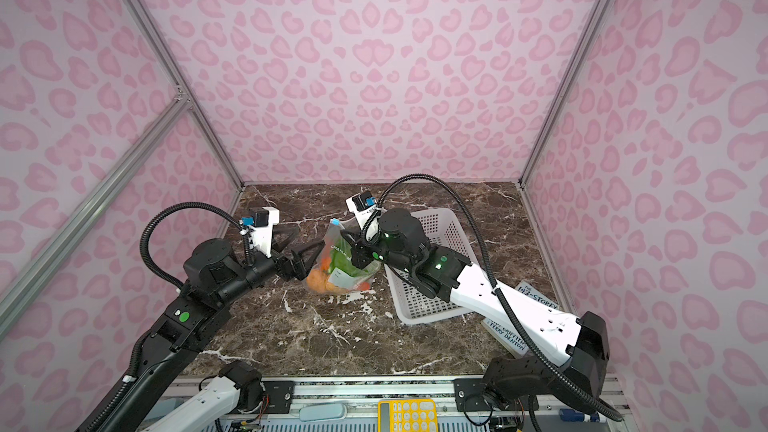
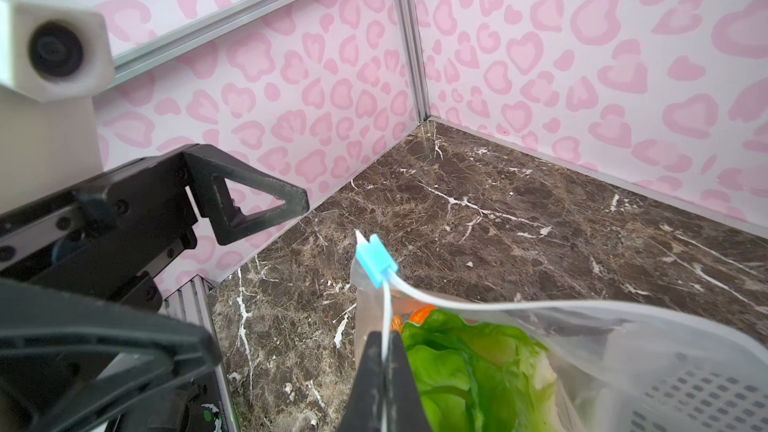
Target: Place the food in the zip-top bag and seal the zipper
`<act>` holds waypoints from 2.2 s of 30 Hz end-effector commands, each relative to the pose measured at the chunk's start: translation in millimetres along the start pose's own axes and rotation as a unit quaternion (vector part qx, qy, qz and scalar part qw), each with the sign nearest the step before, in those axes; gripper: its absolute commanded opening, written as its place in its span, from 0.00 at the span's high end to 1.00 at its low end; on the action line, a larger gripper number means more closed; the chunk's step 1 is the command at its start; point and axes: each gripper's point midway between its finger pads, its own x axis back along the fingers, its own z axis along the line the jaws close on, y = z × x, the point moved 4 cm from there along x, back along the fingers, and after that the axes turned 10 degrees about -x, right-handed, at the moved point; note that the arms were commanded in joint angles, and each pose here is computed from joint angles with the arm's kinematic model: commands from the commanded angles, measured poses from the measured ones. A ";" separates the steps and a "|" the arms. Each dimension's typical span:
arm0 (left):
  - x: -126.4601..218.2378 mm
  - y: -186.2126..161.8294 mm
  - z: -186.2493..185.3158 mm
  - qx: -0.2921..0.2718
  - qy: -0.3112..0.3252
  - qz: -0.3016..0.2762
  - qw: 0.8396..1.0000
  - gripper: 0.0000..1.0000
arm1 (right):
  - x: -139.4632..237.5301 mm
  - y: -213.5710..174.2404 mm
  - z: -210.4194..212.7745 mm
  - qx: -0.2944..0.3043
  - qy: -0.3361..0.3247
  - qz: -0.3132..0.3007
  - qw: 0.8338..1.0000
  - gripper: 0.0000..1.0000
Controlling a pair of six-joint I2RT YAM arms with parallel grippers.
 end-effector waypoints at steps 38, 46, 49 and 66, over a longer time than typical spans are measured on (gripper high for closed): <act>-48.2 2.7 -4.3 -0.050 -0.143 0.022 0.988 0.73 | -7.0 -7.5 -6.7 -0.016 0.032 0.005 0.999 1.00; -53.0 -0.3 -7.0 -0.045 -0.167 0.031 0.985 0.96 | -9.0 -9.8 -6.7 -0.016 0.033 0.012 0.999 1.00; -51.8 -0.8 -7.0 -0.047 -0.165 0.031 0.985 0.96 | -6.3 -10.2 -6.1 0.001 0.030 0.022 0.999 1.00; -48.2 -15.8 -7.9 -0.055 -0.168 0.058 0.982 0.96 | -5.1 18.5 7.4 0.221 0.103 0.079 0.967 0.53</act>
